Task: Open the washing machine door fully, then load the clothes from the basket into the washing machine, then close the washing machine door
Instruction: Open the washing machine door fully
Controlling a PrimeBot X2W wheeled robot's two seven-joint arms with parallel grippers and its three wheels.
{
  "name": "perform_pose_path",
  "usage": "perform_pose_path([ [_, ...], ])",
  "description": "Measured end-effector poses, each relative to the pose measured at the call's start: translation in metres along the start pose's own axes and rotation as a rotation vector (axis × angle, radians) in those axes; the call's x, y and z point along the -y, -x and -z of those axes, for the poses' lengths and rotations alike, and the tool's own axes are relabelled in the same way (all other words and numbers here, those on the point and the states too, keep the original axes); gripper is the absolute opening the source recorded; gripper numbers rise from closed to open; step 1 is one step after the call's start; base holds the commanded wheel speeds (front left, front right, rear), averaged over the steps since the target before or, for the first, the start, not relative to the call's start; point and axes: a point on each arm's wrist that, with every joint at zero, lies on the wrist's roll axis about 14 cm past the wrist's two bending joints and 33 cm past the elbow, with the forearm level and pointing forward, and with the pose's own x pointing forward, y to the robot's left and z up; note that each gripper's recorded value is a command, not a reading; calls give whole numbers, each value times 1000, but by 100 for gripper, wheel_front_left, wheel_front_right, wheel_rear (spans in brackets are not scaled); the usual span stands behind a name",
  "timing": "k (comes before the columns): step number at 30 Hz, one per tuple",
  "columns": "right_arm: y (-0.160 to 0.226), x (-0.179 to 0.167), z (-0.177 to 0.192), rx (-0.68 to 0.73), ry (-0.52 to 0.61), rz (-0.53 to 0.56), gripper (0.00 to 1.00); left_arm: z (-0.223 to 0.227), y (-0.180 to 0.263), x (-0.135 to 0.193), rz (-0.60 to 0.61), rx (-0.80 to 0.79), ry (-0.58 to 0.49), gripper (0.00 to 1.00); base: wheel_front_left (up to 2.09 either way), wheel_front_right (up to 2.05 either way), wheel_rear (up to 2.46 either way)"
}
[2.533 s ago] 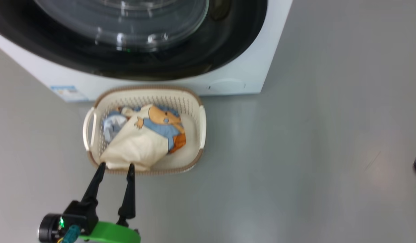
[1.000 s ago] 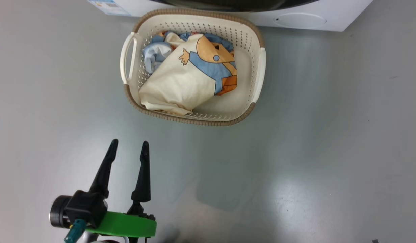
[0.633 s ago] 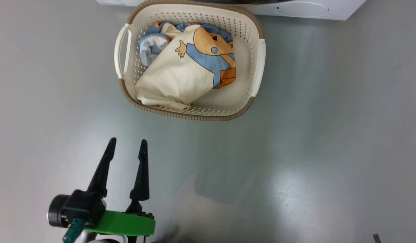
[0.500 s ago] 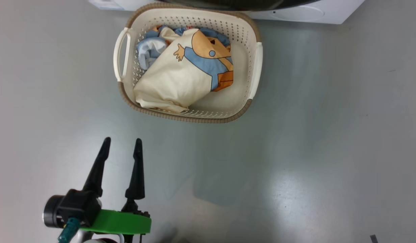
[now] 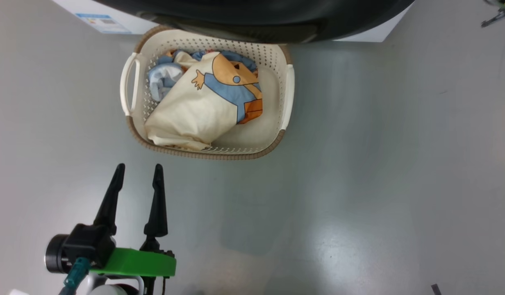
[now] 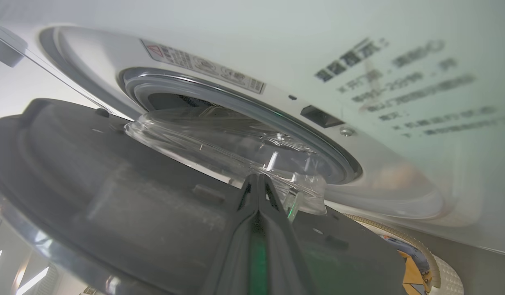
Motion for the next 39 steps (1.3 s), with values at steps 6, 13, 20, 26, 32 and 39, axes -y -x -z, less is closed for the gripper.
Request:
perform_pose_path([
  [6, 3, -11, 20, -58, 23, 4, 0, -9, -7, 7, 24, 32, 10, 100, 0, 0, 0],
  [13, -2, -41, 68, -181, 26, -55, 0, -14, -6, 13, 42, 44, 19, 100, 0, 0, 0],
  [20, 8, -60, 103, -273, 23, -70, 0, -28, -3, 17, 59, 80, 30, 100, 0, 0, 0],
  [26, 12, -83, 132, -328, 12, -102, 0, -45, 4, 13, 51, 126, 38, 100, 0, 0, 0],
  [32, 17, -100, 151, -360, 12, -121, 0, -58, 14, 9, 40, 157, 55, 100, 0, 0, 0],
  [39, 20, -134, 198, -451, -2, -177, 0, -65, 34, 5, 33, 172, 76, 100, 0, 0, 0],
])
